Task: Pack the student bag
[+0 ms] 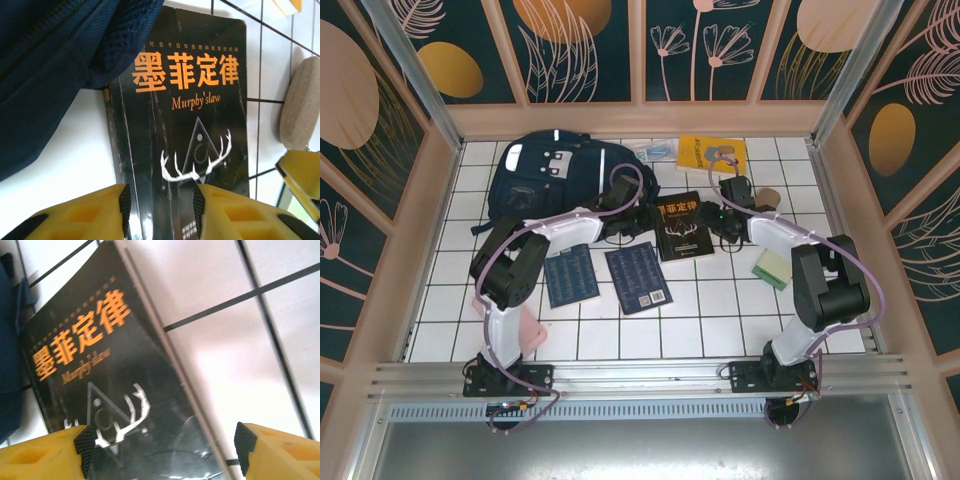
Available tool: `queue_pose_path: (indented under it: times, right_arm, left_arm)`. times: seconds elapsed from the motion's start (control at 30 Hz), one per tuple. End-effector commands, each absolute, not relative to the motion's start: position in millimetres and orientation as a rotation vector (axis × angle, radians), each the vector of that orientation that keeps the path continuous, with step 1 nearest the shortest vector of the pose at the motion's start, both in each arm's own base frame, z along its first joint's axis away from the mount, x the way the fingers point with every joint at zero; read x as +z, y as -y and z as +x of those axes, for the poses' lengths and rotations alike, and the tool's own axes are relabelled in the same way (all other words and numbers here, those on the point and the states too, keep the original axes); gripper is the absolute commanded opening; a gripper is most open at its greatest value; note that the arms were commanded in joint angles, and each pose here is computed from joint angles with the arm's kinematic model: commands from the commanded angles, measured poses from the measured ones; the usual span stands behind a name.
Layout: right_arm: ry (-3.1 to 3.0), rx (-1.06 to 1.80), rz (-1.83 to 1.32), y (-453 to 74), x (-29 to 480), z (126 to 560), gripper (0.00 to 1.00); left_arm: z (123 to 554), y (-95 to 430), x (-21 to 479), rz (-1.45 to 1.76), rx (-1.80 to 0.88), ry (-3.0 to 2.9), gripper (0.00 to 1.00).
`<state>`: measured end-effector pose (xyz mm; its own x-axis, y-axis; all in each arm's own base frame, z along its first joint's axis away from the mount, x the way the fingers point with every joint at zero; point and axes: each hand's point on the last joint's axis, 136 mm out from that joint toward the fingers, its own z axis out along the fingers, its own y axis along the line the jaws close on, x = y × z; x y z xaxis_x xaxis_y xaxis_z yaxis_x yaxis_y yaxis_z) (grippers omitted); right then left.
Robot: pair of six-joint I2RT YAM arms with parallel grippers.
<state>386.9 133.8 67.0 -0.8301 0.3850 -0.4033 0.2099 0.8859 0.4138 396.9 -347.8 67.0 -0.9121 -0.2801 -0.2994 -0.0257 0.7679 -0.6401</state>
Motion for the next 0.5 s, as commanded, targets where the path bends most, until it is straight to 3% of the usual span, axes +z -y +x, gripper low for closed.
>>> queue_pose_path:
  times: [0.0,0.2,0.47]
  right_arm:
    - [-2.607,0.479,0.315,-138.1,56.3,391.0,0.76]
    - [-2.64,0.459,0.282,-139.3,34.9,402.6,0.7]
    - [-2.671,0.612,0.284,-158.2,24.9,393.1,0.52]
  left_arm:
    - [399.2,346.7,49.1,-0.221,-0.852,-2.638,0.4]
    - [397.9,344.0,22.5,-0.248,-0.79,-2.701,0.4]
    - [399.1,365.6,22.5,-0.226,-0.948,-2.685,0.41]
